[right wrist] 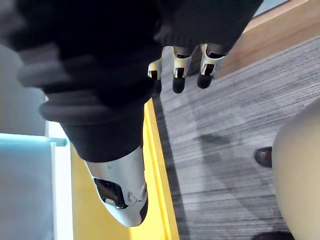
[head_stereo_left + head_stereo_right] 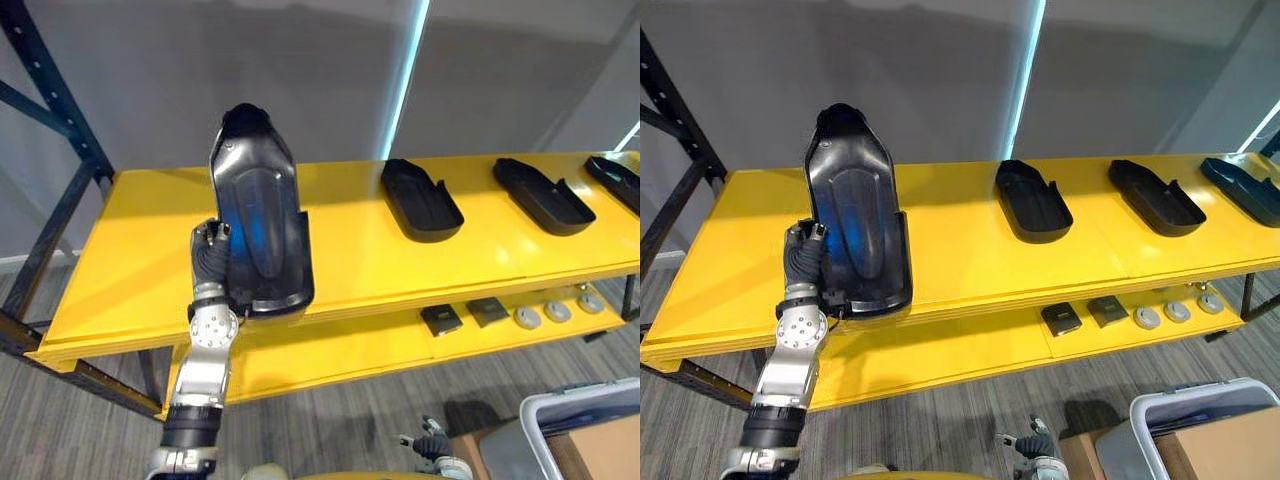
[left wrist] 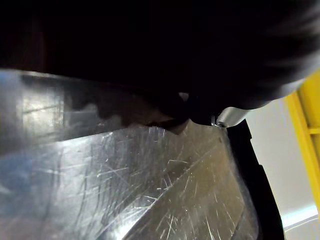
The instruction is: Walk over and take plastic housings, then place them on the shelf
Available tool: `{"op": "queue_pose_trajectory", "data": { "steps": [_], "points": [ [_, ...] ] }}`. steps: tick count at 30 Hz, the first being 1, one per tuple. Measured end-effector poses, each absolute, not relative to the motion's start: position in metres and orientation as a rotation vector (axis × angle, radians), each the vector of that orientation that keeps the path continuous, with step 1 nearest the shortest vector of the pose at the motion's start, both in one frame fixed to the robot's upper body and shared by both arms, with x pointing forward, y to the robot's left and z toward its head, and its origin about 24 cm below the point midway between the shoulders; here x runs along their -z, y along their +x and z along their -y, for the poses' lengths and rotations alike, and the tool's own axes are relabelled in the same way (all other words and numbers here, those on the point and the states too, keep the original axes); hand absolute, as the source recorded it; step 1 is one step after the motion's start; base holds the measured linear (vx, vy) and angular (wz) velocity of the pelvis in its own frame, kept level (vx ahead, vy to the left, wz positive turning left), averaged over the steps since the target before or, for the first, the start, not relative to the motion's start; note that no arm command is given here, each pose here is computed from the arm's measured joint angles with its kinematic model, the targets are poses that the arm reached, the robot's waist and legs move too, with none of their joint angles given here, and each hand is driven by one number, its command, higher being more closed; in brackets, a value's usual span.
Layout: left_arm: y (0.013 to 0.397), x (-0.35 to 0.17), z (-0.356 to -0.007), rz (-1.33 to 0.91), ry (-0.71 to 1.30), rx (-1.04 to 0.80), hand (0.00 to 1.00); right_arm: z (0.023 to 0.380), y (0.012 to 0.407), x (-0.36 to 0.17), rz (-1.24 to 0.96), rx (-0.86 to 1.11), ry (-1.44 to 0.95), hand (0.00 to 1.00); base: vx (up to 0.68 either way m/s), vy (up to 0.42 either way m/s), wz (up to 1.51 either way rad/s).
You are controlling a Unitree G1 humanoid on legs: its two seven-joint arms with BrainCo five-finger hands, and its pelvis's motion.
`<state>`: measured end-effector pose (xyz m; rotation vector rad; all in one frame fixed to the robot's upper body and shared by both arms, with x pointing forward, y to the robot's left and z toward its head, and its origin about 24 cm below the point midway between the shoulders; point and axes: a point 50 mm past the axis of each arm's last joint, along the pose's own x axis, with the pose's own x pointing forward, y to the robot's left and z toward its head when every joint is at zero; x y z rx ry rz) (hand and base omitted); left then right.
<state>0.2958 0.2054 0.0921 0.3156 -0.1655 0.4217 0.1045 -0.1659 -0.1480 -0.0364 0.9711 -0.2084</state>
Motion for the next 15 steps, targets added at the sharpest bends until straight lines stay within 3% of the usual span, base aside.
{"op": "queue_pose_trajectory", "data": {
  "steps": [8,9,15],
  "points": [
    [0.307,-0.085,-0.217,0.095,0.308,-0.492,1.00,0.166,0.105,0.148,-0.965,0.208,-0.036,0.00,0.01,-0.001,-0.07],
    [0.308,-0.084,-0.219,0.089,0.307,-0.500,0.00,0.166,0.106,0.147,-0.964,0.208,-0.036,0.00,-0.02,0.018,-0.05],
    [0.309,-0.075,-0.232,0.021,0.306,-0.561,0.00,0.165,0.107,0.146,-0.955,0.200,-0.039,0.00,-0.03,0.023,-0.07]
  ]
}}
